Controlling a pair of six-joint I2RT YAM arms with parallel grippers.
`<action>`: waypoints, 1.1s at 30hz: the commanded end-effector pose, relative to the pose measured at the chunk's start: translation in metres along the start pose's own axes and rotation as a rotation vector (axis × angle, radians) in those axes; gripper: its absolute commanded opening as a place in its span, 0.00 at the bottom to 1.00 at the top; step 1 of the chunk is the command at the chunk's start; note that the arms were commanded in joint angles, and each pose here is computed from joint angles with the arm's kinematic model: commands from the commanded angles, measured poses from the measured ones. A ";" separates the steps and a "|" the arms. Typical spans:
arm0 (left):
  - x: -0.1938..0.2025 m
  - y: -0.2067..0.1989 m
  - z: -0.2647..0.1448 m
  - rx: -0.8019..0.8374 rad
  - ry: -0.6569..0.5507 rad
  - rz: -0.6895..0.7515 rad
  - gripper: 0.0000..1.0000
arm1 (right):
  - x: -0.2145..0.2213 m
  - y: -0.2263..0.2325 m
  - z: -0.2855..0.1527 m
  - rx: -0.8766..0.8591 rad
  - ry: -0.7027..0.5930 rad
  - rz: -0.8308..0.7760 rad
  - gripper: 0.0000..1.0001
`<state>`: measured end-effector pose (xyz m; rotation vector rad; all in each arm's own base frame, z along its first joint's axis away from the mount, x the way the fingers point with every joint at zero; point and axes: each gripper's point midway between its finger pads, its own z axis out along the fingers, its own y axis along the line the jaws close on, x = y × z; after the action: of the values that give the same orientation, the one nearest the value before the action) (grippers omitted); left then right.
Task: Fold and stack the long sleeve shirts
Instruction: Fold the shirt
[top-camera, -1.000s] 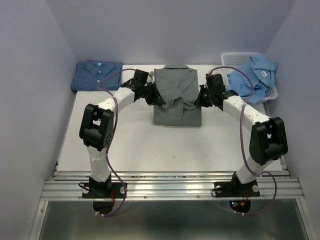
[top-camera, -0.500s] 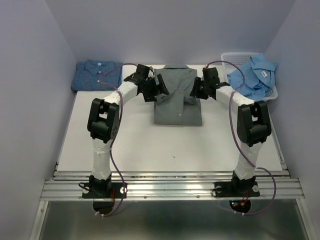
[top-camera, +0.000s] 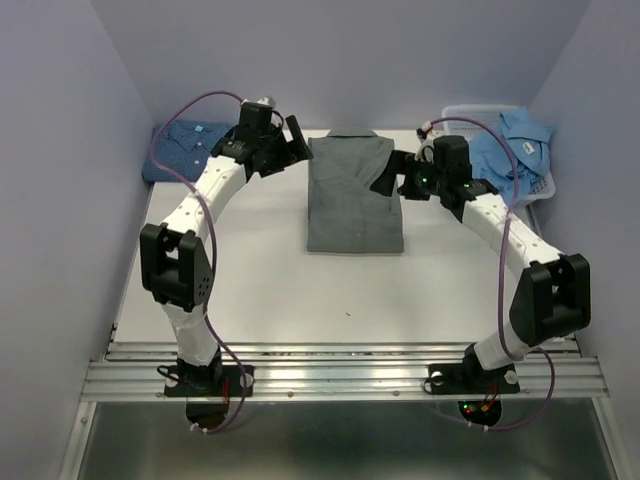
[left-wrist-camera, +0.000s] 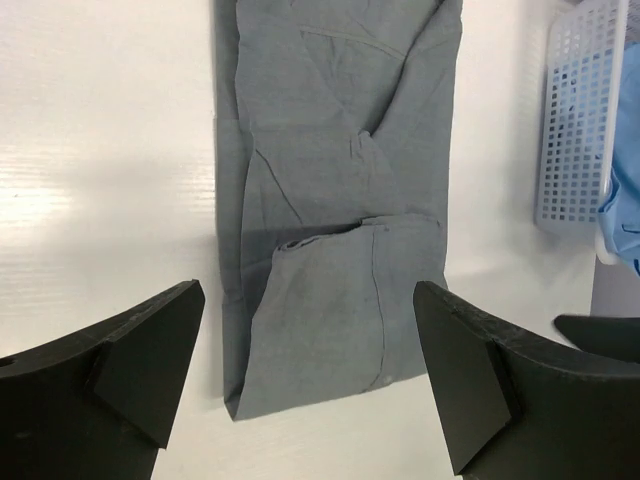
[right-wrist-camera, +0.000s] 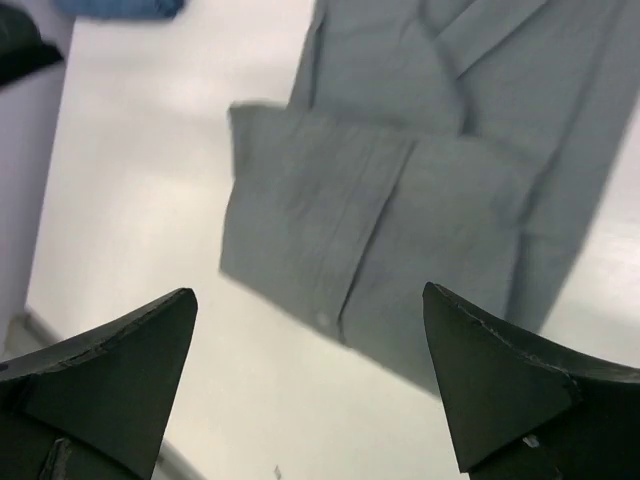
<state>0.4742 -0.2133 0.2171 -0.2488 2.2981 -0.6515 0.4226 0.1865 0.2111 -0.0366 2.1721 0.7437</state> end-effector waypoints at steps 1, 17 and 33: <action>0.005 0.002 -0.028 0.021 -0.024 0.015 0.99 | 0.069 0.064 -0.011 -0.381 0.193 -0.029 1.00; 0.092 0.045 -0.040 0.007 0.094 -0.080 0.99 | 0.118 0.050 0.099 -0.446 0.363 -0.028 1.00; 0.108 0.039 -0.045 0.069 0.118 -0.101 0.99 | 0.099 0.051 0.108 -0.542 0.303 -0.050 1.00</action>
<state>0.3653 -0.1946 0.1358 -0.3399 2.4646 -0.7493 0.4040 0.3026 0.0690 -0.4513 2.3007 1.4295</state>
